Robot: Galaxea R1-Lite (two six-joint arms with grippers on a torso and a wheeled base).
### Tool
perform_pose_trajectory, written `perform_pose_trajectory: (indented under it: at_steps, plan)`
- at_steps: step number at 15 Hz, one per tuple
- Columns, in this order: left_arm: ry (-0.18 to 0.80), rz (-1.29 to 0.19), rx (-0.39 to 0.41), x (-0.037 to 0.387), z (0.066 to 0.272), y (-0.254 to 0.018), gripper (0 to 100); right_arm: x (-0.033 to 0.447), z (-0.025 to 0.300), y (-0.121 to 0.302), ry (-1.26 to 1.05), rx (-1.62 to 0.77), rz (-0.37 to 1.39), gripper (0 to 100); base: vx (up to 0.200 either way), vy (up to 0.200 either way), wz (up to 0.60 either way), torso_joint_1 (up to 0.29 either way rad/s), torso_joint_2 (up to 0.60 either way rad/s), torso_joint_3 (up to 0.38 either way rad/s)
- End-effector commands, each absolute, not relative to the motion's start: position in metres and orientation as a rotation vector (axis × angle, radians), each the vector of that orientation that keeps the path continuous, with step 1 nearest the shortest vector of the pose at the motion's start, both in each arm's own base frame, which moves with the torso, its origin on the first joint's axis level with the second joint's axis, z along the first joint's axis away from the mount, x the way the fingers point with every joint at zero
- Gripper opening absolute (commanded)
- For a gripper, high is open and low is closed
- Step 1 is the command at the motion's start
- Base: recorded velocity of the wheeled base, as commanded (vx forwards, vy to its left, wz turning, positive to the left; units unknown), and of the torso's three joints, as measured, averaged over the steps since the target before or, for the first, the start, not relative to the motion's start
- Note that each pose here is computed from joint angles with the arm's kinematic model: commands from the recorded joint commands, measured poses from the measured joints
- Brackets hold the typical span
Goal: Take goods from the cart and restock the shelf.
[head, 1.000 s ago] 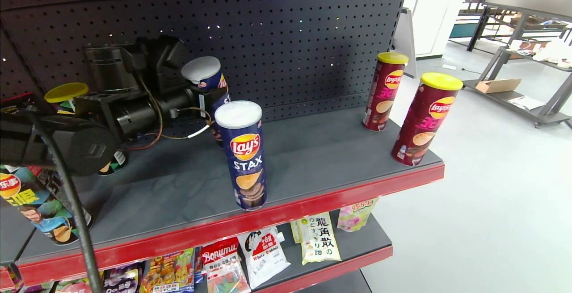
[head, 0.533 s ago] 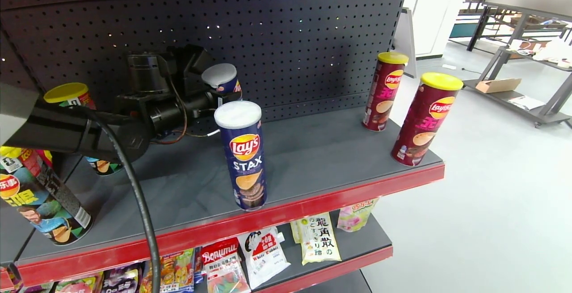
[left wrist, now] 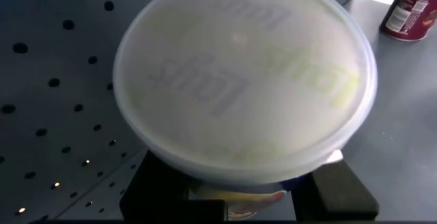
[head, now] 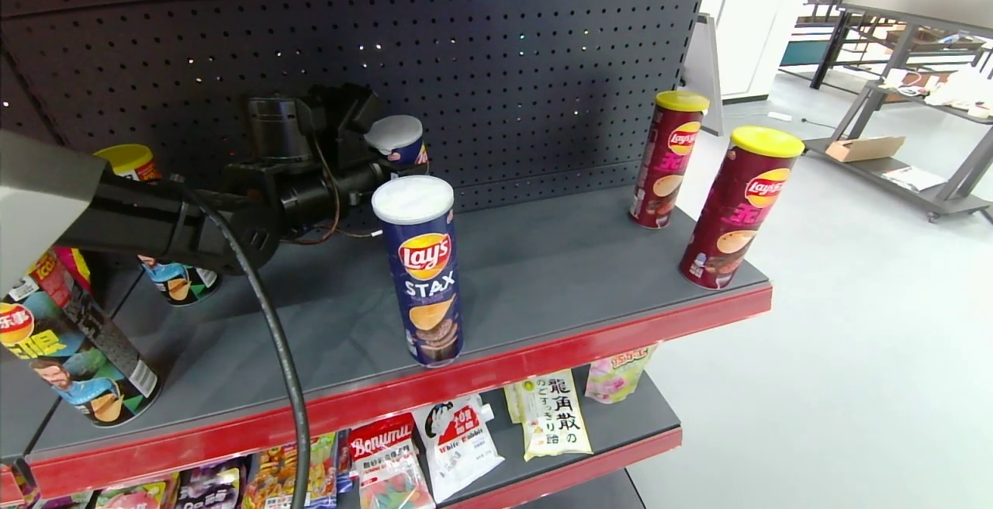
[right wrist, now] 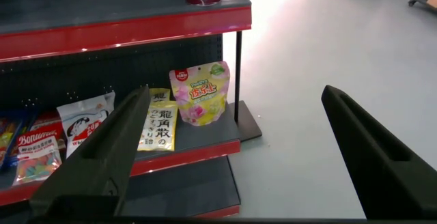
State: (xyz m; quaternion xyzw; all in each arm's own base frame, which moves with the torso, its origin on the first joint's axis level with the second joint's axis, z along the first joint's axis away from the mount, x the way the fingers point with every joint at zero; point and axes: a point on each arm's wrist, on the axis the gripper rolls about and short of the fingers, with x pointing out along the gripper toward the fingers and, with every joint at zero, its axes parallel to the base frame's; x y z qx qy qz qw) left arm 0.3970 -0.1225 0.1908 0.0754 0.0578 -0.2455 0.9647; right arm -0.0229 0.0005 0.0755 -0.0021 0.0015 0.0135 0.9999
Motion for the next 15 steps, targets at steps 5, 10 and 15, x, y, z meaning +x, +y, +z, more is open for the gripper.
perform_pose_trajectory:
  at_steps: [5, 10, 15]
  plan:
    - [0.134, -0.498, 0.147, 0.396, 0.2, -0.122, 0, -0.023, 0.075, 0.0, 0.003, -0.005, 0.028, 100, 0.0, 0.0, 0.0, 0.0, 0.0, 0.0]
    - [0.135, -0.504, 0.147, 0.389, 0.213, -0.119, 0, -0.023, 0.075, 0.0, 0.003, -0.005, 0.028, 100, 0.0, 0.0, 0.0, 0.0, 0.0, 0.0]
    - [0.168, -0.495, 0.148, 0.388, 0.205, -0.115, 0, -0.023, 0.075, 0.0, 0.003, -0.005, 0.028, 100, 0.0, 0.0, 0.0, 0.0, 0.0, 0.0]
